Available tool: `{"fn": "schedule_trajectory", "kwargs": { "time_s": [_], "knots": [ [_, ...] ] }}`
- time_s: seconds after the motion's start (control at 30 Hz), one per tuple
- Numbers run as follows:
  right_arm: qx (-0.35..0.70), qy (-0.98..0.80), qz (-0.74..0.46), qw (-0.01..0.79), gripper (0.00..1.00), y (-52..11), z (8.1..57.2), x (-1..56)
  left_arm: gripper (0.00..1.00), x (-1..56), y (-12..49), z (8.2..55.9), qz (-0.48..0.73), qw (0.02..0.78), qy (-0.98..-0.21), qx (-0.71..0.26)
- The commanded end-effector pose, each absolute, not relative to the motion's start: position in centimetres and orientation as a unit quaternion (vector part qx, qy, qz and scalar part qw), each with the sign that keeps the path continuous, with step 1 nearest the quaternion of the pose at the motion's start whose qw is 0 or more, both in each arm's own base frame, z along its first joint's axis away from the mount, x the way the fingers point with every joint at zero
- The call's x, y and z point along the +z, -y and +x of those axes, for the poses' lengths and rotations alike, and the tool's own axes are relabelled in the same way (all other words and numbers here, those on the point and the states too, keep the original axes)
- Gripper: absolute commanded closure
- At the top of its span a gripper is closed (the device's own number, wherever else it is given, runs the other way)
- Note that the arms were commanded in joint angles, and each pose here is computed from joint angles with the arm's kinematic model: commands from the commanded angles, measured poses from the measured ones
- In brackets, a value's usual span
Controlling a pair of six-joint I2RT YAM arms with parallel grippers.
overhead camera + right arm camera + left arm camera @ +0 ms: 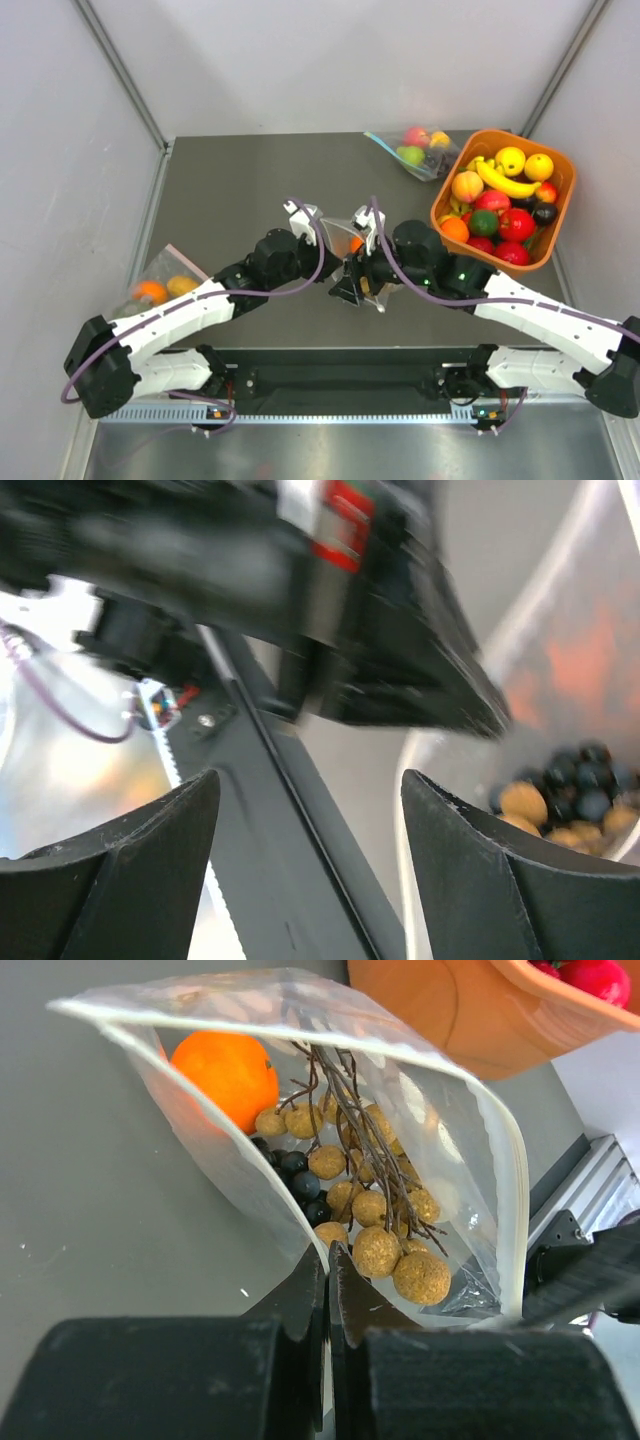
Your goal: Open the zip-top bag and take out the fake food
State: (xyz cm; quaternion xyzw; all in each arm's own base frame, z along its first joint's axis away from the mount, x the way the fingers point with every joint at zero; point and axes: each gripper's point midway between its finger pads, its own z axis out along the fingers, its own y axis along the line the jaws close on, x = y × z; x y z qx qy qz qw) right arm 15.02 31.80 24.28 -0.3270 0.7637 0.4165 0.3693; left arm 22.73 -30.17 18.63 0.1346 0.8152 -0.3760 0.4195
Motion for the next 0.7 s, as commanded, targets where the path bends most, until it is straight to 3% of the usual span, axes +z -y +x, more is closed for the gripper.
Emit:
{"fn": "schedule_trajectory", "kwargs": {
  "time_s": [0.0,0.67],
  "knots": [
    [0.378,-0.800,-0.282,0.371,0.27,-30.5,16.8,22.3,1.00,23.1,30.8,23.0,0.134,0.463,-0.774,-0.410],
    [0.135,-0.871,-0.194,0.431,0.25,-23.4,23.5,18.1,1.00,22.6,31.6,22.2,0.152,0.451,-0.769,-0.426]
  ]
}}
